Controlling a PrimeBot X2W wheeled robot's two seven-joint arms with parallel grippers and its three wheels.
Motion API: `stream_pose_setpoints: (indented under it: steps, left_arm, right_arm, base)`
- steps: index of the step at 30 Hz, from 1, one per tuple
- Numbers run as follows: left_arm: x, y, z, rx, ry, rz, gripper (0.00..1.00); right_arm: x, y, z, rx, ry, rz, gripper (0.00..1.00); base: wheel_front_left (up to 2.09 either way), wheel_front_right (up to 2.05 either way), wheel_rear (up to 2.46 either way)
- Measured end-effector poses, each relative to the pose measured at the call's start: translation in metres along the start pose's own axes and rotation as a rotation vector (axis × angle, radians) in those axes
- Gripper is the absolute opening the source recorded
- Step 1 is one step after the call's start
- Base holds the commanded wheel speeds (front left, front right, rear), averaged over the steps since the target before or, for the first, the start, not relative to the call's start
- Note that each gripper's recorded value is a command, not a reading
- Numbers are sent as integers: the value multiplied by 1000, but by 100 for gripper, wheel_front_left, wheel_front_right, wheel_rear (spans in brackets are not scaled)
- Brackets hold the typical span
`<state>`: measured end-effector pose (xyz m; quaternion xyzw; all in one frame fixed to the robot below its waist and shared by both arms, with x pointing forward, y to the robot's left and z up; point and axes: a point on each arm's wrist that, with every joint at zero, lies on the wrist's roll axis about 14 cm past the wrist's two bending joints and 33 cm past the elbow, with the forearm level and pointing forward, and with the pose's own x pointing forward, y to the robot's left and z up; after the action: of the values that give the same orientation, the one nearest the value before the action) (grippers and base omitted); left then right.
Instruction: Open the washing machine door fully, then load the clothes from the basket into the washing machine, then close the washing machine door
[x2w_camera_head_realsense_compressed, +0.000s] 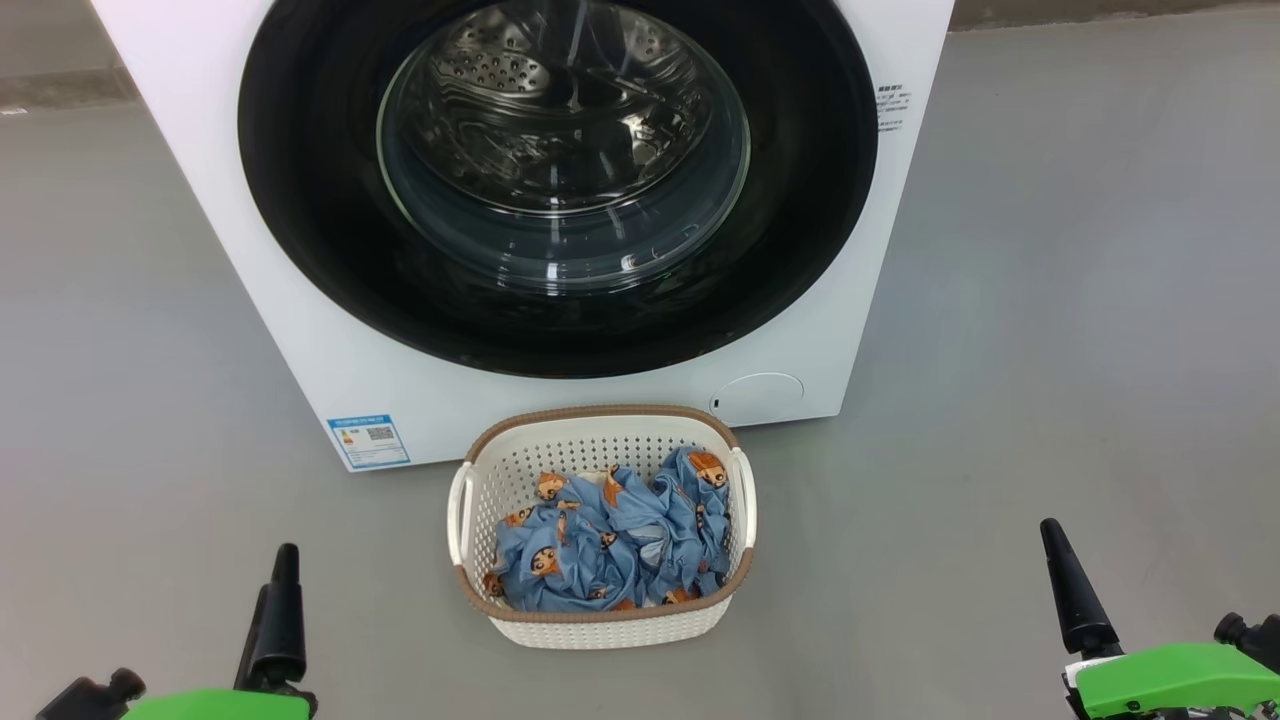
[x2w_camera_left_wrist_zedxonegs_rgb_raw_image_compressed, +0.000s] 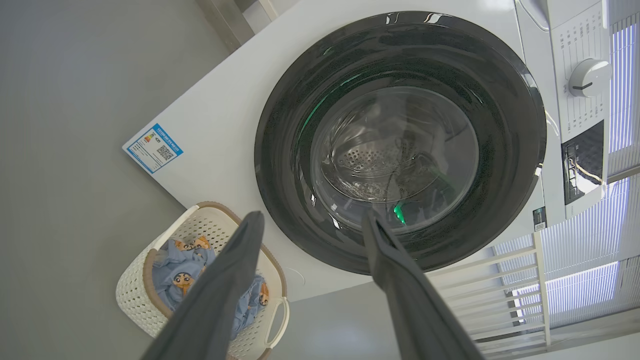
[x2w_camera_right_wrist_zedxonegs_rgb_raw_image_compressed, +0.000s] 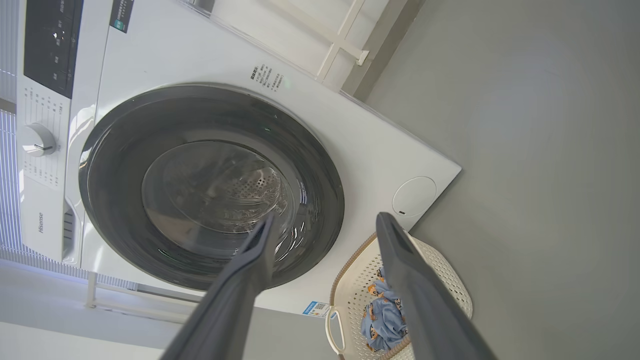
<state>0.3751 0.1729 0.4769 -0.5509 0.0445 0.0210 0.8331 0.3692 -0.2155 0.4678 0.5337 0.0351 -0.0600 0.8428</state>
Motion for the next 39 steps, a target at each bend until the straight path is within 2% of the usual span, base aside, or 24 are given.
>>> stream_pose_setpoints:
  steps: [16,39]
  left_arm:
    - [0,-10,-9,340,16,-37,100]
    - [-3,-14,-19,657,19,-76,100]
  right_arm:
    - [1,5,1,-330,-8,24,100]
    - [0,7,-3,-660,-4,48,100]
  base:
    - [0,0,0]
    - [0,0,0]
